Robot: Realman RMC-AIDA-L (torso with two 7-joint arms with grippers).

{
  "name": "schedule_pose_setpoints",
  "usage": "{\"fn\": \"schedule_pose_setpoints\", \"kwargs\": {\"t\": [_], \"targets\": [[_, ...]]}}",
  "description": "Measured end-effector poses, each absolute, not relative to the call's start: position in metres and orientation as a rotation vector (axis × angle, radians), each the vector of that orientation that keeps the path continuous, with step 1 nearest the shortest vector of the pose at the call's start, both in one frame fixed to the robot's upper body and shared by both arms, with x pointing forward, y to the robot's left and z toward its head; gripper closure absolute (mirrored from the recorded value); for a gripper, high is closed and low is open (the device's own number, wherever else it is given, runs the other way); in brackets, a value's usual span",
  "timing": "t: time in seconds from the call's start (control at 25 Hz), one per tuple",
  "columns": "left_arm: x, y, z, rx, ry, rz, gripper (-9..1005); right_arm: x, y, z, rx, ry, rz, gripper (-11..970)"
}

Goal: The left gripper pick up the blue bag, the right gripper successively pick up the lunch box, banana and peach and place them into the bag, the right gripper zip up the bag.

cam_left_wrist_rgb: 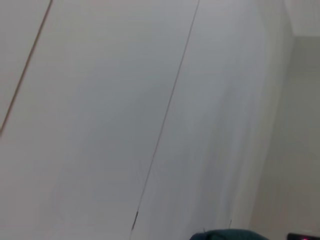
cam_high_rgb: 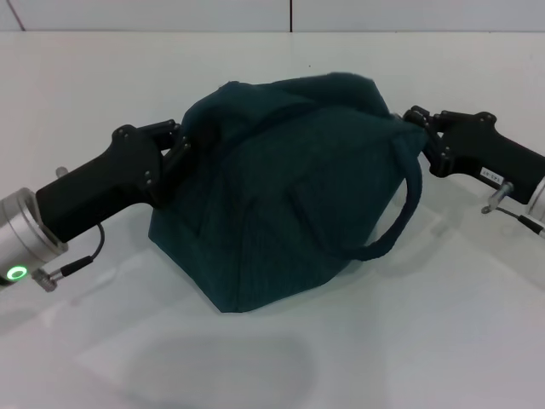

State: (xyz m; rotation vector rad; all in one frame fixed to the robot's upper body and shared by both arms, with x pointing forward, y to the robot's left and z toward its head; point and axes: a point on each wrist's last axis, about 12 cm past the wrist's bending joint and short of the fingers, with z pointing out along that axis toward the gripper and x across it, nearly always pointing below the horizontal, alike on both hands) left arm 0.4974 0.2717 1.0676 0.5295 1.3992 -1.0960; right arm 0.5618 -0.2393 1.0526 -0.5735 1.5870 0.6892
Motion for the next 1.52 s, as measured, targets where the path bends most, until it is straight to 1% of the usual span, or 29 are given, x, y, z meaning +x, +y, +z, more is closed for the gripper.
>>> {"fn": "schedule_pose_setpoints", "kwargs": {"t": [0.08,0.24,0.36,0.4,0.52,0.56,0.68,0.8,0.96,1.08,1.28,1.32,1.36,1.44,1.52], "targets": [[0.497,0.272,1.066,0.518,1.408,-1.092,859,0.56,-0.24,1.054,-0.568,1.574,0.693,942],[0.499,0.272,1.066,0.466,1.394,-1.078,854,0.567,-0.24,1.048,-0.557,1.641,0.659,942],[0.501,0.276,1.069,0.416,1.382,-1.071,851,0.564,-0.241,1.047,-0.559,1.64,0.67,942],[0.501,0.276,1.069,0.416,1.382,-1.071,849,0.558,-0.241,1.049,-0.563,1.601,0.706,942],[0.507,0.297,1.081,0.328,1.365,-1.056,846,0.55,-0.243,1.052,-0.553,1.553,0.742,942],[0.507,0.297,1.081,0.328,1.365,-1.056,815,0.55,-0.243,1.052,-0.553,1.553,0.742,942],[0.512,0.309,1.096,0.347,1.355,-1.05,721,0.546,-0.246,1.054,-0.549,1.529,0.755,942],[0.528,0.308,1.116,0.439,1.41,-1.098,613,0.545,-0.247,1.056,-0.546,1.507,0.769,942],[0.56,0.289,1.146,0.599,1.543,-1.143,433,0.544,-0.247,1.057,-0.551,1.5,0.777,942],[0.587,0.263,1.17,0.746,1.69,-1.148,403,0.543,-0.247,1.056,-0.551,1.502,0.779,942],[0.617,0.22,1.192,0.913,1.873,-1.119,354,0.539,-0.248,1.054,-0.544,1.502,0.785,942],[0.621,0.212,1.194,0.94,1.91,-1.101,344,0.539,-0.248,1.055,-0.543,1.498,0.787,942],[0.621,0.212,1.194,0.94,1.91,-1.101,345,0.539,-0.248,1.055,-0.543,1.496,0.789,942],[0.629,0.193,1.199,1.009,2.017,-1.051,346,0.537,-0.248,1.055,-0.539,1.491,0.794,942],[0.632,0.183,1.201,1.04,2.054,-1.029,348,0.535,-0.249,1.054,-0.533,1.491,0.796,941]]}}
